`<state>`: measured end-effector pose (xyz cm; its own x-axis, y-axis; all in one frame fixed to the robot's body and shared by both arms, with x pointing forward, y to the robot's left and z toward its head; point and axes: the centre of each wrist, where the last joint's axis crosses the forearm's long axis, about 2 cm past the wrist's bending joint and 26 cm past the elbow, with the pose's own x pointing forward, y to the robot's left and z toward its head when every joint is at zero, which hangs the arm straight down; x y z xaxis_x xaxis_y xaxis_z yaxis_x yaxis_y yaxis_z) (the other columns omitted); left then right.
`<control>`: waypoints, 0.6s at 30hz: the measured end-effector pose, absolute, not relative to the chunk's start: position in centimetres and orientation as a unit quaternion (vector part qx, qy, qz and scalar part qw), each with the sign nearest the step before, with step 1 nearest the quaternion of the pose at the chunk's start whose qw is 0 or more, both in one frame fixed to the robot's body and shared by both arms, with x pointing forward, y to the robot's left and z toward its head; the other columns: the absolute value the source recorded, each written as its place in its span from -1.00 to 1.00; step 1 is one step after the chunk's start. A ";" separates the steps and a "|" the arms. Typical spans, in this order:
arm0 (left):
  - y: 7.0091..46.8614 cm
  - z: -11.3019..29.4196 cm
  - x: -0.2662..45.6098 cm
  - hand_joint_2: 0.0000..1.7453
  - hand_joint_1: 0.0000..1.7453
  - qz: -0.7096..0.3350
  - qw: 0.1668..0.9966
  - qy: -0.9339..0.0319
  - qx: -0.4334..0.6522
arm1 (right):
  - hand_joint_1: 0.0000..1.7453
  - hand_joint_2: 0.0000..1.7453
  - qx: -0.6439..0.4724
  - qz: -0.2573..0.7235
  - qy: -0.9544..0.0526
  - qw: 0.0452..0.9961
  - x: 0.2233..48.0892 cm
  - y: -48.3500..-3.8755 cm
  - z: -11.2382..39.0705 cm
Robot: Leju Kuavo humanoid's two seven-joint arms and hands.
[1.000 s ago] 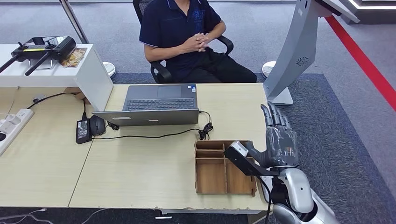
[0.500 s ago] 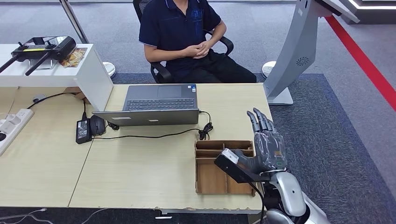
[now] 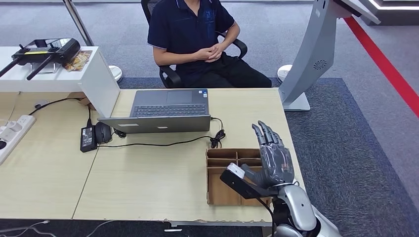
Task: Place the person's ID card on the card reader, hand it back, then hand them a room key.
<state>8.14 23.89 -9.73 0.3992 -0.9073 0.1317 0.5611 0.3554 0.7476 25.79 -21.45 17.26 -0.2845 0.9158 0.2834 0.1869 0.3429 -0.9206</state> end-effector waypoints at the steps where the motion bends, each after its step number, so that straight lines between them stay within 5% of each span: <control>1: 23.9 -9.7 8.1 -1.00 -1.00 -0.473 0.776 -0.276 0.313 | -1.00 1.00 -0.399 0.412 -0.688 0.445 25.8 -21.4 17.2; 18: 23.9 -9.7 8.1 -1.00 -1.00 -0.473 0.775 -0.276 0.313 | -1.00 1.00 -0.392 0.423 -0.674 0.461 25.8 -21.0 15.4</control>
<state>8.13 23.90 -9.73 0.3993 -0.9074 0.1315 0.5612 0.3553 0.7476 25.81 -21.02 15.40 -0.2674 0.9191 0.2895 0.1382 0.3339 -0.9324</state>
